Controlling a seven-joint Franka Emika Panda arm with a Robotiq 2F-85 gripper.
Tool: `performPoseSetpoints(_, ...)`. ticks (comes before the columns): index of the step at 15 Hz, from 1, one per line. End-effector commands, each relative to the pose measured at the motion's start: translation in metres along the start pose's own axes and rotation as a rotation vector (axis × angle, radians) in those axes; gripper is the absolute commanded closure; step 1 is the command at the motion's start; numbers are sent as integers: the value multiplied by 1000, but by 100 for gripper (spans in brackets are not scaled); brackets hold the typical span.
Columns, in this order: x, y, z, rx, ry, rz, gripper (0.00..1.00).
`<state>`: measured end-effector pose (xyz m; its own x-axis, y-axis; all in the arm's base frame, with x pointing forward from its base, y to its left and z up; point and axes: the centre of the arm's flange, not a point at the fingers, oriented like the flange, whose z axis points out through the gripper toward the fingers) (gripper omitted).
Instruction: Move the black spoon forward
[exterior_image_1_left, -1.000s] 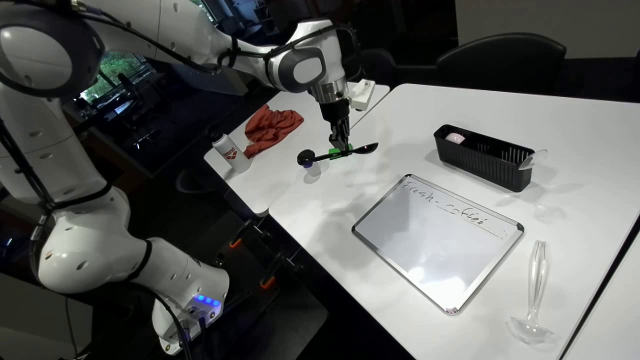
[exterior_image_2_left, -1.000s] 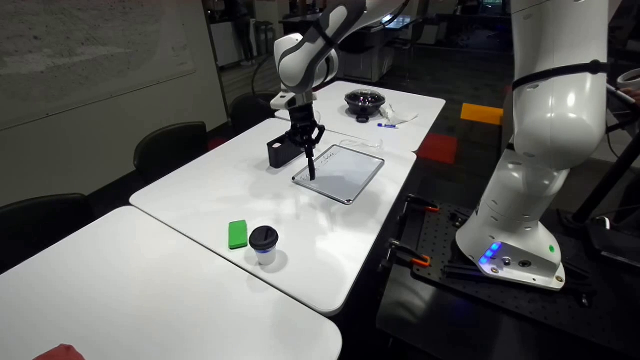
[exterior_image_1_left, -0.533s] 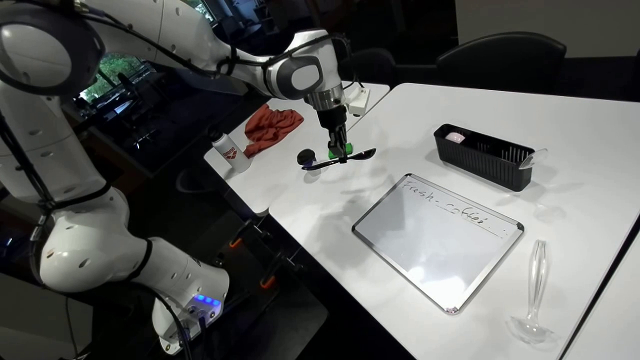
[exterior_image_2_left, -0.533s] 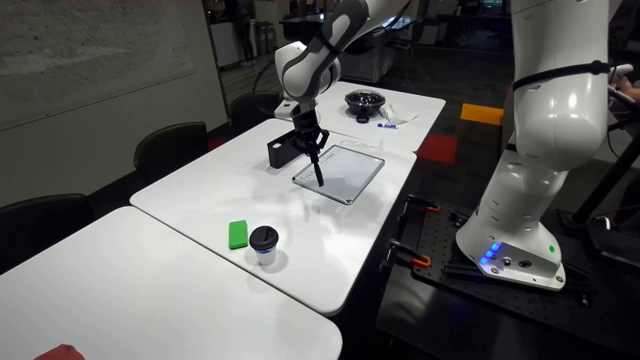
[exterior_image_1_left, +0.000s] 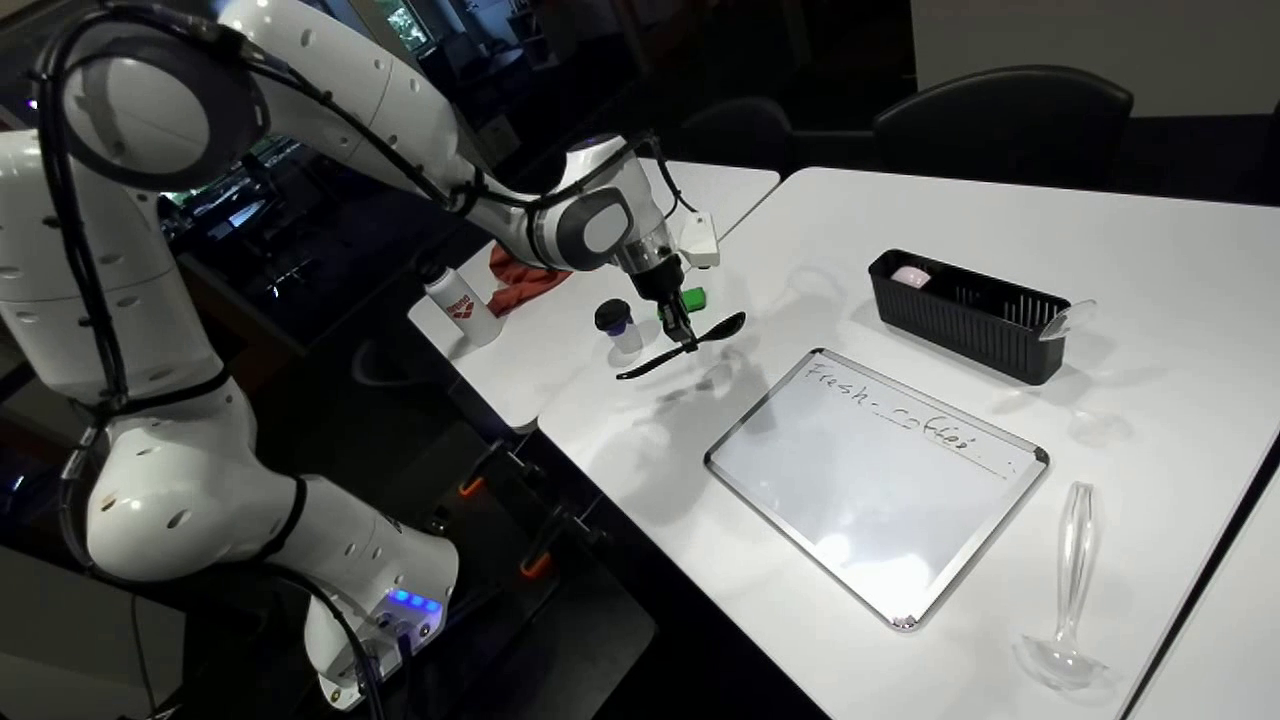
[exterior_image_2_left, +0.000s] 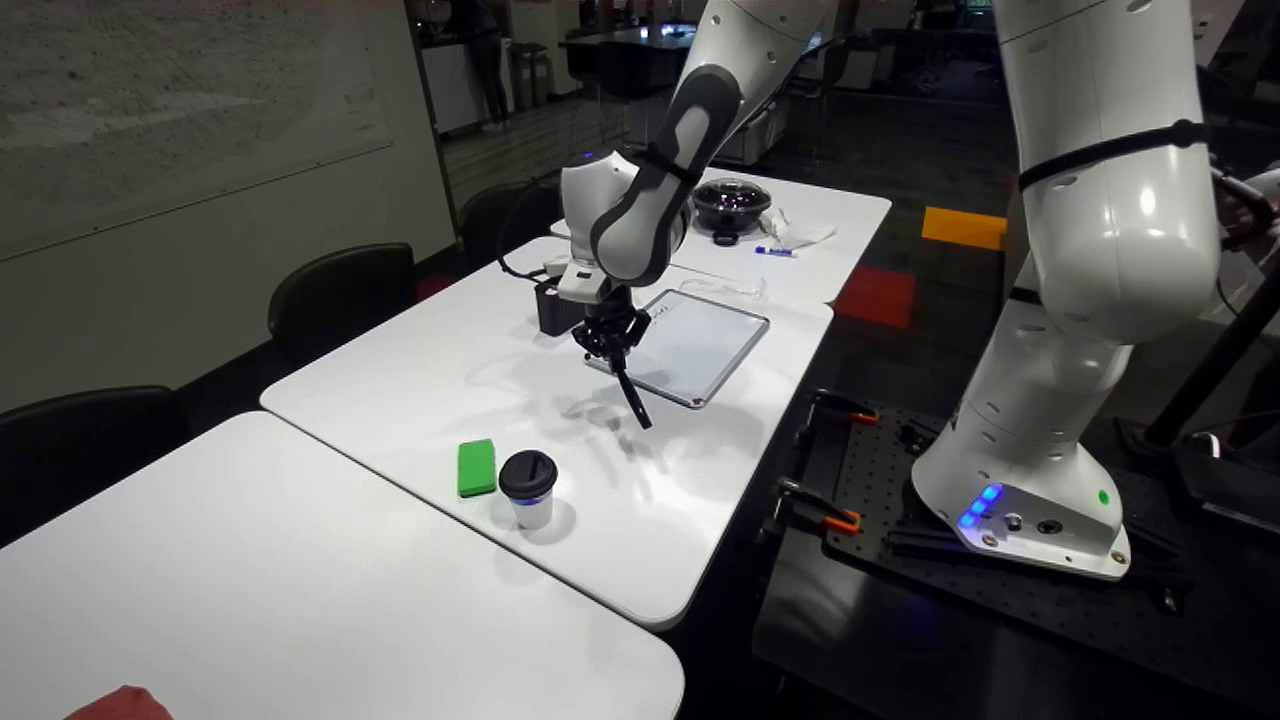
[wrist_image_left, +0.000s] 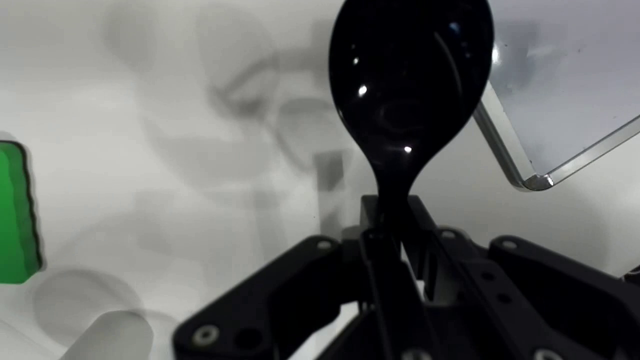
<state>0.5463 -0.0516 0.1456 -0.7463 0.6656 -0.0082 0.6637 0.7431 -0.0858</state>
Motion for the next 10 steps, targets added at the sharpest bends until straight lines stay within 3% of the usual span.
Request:
performPoseSetpoints(1, 17, -13, 36, -45, 7, -62, 96)
performPoseSetpoints(10, 25, -24, 108, 67, 64, -125, 96)
